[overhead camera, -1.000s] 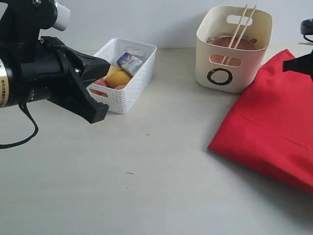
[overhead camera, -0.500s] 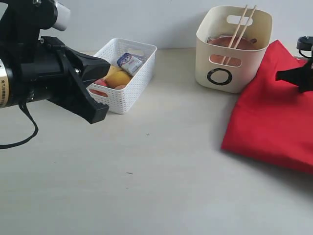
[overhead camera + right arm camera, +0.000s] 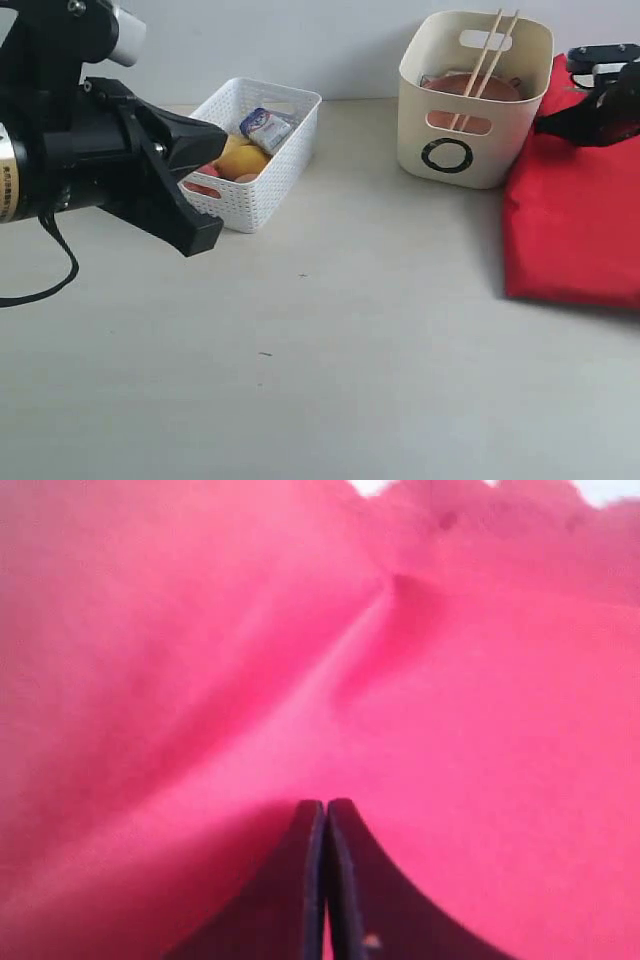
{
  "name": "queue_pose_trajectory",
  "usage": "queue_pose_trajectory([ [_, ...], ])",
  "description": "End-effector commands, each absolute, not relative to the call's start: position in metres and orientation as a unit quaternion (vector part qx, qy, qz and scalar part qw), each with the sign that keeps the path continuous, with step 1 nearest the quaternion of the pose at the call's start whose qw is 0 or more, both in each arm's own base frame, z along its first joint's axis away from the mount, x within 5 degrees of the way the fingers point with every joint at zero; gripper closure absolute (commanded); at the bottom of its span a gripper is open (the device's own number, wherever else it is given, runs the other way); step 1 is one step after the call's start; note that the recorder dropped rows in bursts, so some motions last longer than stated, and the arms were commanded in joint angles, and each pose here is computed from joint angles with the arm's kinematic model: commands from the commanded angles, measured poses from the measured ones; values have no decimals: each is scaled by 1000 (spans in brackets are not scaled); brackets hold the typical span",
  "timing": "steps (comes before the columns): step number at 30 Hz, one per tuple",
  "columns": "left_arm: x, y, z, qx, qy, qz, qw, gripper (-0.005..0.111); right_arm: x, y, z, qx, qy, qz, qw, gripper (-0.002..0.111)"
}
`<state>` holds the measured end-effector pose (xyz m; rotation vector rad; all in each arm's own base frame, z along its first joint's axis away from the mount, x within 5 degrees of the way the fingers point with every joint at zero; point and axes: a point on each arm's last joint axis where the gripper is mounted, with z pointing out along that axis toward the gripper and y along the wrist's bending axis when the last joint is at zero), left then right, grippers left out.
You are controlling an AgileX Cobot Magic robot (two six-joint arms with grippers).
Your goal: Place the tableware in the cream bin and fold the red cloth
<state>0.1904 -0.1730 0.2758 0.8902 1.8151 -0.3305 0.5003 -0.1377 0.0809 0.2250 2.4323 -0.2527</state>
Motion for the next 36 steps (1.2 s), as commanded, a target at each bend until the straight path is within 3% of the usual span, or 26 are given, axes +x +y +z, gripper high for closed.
queue_pose_trajectory([
  [1,189,-172,275,369,759,-146,516,105,526,-101,77,2,930,-99,355,108],
  [8,189,-172,275,369,759,-146,516,105,547,-60,86,-68,919,-99,377,108],
  [15,189,-172,275,369,759,-146,516,105,549,-48,117,-102,918,-91,371,108],
  [22,188,-172,274,369,760,-146,515,105,530,-123,146,67,931,-29,357,108],
  [28,188,-172,273,369,760,-145,514,105,502,-178,108,130,958,-19,255,108],
  [32,188,-172,273,369,760,-145,514,105,497,-180,72,132,968,-11,215,108],
  [36,188,-172,273,369,760,-145,514,105,507,-163,55,91,969,2,232,108],
])
